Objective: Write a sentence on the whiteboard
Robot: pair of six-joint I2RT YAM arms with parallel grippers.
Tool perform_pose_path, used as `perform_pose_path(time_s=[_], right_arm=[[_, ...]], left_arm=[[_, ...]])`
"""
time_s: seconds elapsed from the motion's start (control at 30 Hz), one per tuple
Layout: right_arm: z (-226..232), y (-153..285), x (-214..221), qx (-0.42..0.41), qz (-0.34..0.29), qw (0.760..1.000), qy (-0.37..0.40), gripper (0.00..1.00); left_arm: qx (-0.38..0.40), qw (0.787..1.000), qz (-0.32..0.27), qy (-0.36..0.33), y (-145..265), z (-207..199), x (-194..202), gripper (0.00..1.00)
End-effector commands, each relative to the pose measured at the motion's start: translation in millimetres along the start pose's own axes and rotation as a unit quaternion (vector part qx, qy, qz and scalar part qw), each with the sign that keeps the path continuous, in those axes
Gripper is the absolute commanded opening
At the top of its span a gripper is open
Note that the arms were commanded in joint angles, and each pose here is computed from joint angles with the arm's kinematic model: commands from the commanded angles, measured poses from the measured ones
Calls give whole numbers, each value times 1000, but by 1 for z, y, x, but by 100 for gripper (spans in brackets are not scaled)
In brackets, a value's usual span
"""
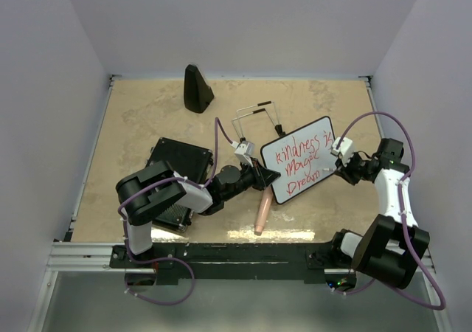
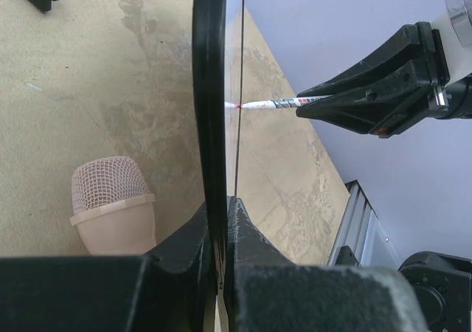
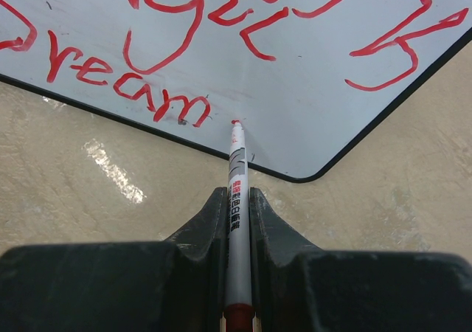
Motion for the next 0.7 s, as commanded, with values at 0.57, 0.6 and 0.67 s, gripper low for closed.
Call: perform_pose_path(time_s=[0.57, 0.6, 0.67], right_arm=[[4, 6, -17, -20, -36, 998, 54, 0], [4, 7, -18, -19, -37, 998, 55, 0], [5, 7, -19, -20, -38, 998, 54, 0]], left_arm=[[32, 999, -5, -20, -7, -17, -5, 0], [32, 999, -5, -20, -7, -17, -5, 0], [32, 999, -5, -20, -7, -18, -5, 0]])
Point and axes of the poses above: each gripper's point midway between its finger pads, its own y axis back along the fingers, its own z axis along the line the jaws close on, x = y × z, the point moved 3 cm from there along y, back along the fingers, and after that the axes turned 3 degrees about y, right-handed, at the moved point
